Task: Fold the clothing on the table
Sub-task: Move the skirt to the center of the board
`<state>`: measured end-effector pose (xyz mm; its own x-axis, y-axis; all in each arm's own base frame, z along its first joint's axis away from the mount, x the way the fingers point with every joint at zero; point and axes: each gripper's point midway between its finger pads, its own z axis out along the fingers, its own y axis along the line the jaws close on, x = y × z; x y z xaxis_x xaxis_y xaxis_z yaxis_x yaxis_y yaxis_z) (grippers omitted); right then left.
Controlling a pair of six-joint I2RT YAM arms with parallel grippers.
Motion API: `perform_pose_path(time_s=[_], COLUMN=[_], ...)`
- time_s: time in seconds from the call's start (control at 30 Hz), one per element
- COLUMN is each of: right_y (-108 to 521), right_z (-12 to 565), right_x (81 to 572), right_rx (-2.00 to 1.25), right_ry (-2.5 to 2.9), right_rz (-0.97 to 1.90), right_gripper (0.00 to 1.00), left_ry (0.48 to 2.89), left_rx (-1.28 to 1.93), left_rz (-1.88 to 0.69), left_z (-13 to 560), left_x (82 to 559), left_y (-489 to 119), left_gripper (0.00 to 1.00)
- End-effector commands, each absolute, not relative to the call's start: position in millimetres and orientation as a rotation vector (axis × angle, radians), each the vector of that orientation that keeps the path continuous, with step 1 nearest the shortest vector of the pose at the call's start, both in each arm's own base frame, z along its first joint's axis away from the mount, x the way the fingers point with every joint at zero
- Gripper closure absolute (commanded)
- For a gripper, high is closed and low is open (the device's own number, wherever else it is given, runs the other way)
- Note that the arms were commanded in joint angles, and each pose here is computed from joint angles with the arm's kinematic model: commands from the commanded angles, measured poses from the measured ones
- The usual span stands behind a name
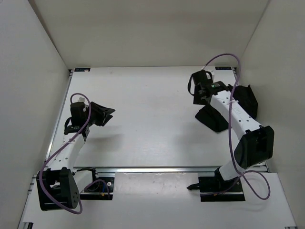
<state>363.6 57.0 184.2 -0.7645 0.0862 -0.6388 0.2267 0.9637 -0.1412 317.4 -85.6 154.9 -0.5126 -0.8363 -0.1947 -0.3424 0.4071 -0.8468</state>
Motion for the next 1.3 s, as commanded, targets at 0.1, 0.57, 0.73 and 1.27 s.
perform_pose_path(time_s=[0.1, 0.57, 0.73, 1.27], right_y=[106, -79, -104, 46], right_z=[161, 79, 58, 268], right_x=[349, 373, 405, 463], right_rx=[-0.056, 0.802, 0.956, 0.225], right_ry=[2.468, 2.504, 2.468, 2.127], right_rz=[-0.146, -0.185, -0.163, 0.35], right_gripper=[0.54, 0.21, 0.17, 1.0], left_ry=[2.018, 2.038, 2.041, 2.052], left_rx=[-0.96, -0.949, -0.938, -0.954], left_rz=[-1.054, -1.078, -1.077, -1.07], left_z=[168, 161, 166, 155], left_x=[315, 315, 314, 315], left_y=[-88, -99, -99, -101], left_gripper=[0.47, 0.47, 0.47, 0.47])
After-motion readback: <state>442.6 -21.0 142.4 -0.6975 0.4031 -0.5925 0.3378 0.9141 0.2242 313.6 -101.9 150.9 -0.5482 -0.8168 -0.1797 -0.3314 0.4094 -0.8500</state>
